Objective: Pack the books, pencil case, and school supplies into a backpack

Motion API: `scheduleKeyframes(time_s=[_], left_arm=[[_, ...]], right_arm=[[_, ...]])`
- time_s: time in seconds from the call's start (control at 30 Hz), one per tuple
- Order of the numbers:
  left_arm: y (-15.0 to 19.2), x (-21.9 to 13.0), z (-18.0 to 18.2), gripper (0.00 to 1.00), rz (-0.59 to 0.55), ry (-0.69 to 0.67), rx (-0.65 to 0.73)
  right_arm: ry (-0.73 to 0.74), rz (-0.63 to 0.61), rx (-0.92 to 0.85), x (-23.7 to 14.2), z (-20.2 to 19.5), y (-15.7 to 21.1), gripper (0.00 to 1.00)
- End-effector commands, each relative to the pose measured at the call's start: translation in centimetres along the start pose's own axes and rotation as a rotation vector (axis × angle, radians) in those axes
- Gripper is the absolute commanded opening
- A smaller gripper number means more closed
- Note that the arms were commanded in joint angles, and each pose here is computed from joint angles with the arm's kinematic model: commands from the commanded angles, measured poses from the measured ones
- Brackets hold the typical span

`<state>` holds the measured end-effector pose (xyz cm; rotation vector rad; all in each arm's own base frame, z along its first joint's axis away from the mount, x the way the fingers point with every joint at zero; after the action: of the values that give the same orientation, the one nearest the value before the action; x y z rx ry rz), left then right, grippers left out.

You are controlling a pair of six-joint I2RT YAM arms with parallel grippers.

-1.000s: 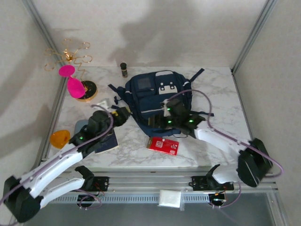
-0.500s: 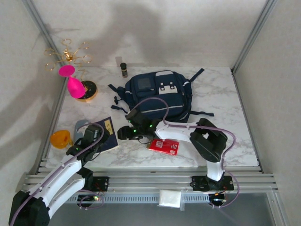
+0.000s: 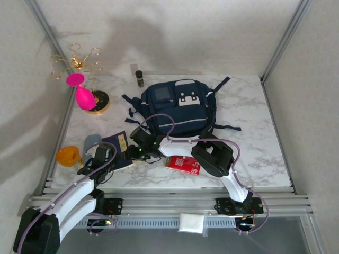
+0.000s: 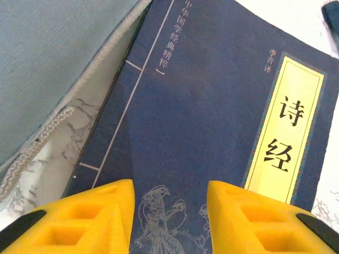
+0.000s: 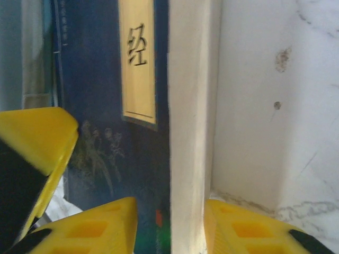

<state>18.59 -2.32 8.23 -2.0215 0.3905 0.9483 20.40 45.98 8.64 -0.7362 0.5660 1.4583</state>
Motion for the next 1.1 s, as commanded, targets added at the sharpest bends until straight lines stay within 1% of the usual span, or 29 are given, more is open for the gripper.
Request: scheduleKeyframes(time_s=[0.0, 0.2, 0.37, 0.53, 0.7, 0.77, 0.93, 1.0, 1.07], left_arm=[[1.0, 0.6, 1.0, 0.40, 0.030, -0.030, -0.035], [1.4, 0.6, 1.4, 0.40, 0.038, -0.031, -0.039], [1.4, 0.3, 1.5, 0.40, 0.026, -0.013, -0.054], [1.8, 0.4, 1.5, 0.40, 0.035, 0.004, -0.066], [1.7, 0.3, 1.3, 0.39, 0.034, 0.024, -0.071], [1.6, 0.2, 1.1, 0.40, 0.034, 0.037, -0.072], [0.2, -0.7, -0.2, 0.49, 0.019, 0.069, -0.054], [-0.9, -1.5, -1.0, 0.56, -0.001, 0.081, -0.041], [-2.0, -2.3, -1.7, 0.61, -0.024, 0.087, -0.019]], right_arm=[[0.009, 0.022, -0.010, 0.9, 0.3, 0.2, 0.34], [-0.025, 0.022, -0.021, 0.3, 1.0, 0.4, 0.19], [-0.056, 0.052, -0.018, 0.6, 1.2, 0.6, 0.17], [-0.106, 0.066, -0.010, 0.4, 2.0, 0.7, 0.10], [-0.109, 0.057, -0.011, 0.1, 2.2, 0.4, 0.00], [-0.105, 0.044, -0.010, -0.3, 2.3, 0.2, 0.00], [-0.145, 0.013, -0.016, -2.7, 3.1, -0.3, 0.00], [-0.195, -0.004, -0.005, -4.1, 3.3, -0.6, 0.00], [-0.218, -0.023, -0.010, -5.6, 3.5, -0.8, 0.00]])
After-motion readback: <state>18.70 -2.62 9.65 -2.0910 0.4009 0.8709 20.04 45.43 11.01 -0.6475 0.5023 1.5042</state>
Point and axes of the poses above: each hand's point on the last joint's axis, 136 mm out from that joint toward the fingers, its own x axis out along the fingers, its own z axis along the line the jaws close on, y = z × x, the point moved 7 cm from there along -x, back along the fingers, and after that the axes turned 13 degrees about x, right-handed, at the moved point
